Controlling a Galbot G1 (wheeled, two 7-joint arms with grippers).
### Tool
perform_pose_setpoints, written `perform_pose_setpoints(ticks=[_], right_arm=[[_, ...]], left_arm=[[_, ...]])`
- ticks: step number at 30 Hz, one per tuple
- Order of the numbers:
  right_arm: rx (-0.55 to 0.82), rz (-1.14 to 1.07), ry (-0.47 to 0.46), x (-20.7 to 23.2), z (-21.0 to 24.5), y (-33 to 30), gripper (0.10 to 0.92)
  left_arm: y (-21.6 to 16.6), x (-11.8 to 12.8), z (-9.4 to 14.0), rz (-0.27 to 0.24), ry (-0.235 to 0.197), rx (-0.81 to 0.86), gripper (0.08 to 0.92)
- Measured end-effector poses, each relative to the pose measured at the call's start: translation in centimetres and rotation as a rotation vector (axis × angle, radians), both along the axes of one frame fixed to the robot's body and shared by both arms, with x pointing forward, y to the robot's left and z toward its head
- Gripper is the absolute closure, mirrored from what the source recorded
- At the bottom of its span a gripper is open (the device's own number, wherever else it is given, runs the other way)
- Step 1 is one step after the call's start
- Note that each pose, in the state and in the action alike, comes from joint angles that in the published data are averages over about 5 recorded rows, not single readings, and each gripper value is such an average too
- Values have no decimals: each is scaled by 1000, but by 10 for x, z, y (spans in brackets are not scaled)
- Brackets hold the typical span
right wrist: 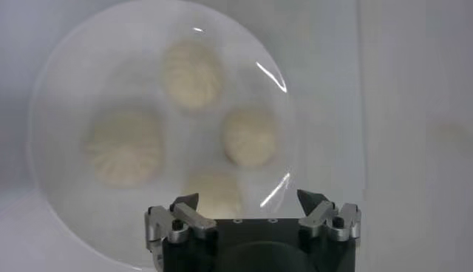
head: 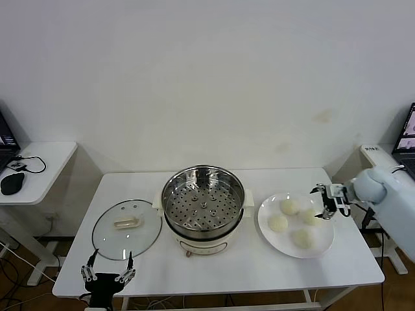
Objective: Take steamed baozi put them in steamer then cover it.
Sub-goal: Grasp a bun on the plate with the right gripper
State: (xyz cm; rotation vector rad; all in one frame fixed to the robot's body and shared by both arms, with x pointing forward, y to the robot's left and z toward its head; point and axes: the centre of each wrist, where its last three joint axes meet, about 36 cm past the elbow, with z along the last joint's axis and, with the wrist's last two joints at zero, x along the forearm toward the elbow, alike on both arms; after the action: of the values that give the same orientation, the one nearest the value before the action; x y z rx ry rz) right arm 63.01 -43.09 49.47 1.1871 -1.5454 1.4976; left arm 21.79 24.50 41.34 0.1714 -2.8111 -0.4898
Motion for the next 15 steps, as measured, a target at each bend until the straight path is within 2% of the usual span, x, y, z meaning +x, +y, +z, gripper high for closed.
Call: perform_pose_setpoints(ticks=[15], right_arm=[[-47,19,75,43,-32,33,200]], left_arm=[[2,-2,-6,9,-3,12,177]])
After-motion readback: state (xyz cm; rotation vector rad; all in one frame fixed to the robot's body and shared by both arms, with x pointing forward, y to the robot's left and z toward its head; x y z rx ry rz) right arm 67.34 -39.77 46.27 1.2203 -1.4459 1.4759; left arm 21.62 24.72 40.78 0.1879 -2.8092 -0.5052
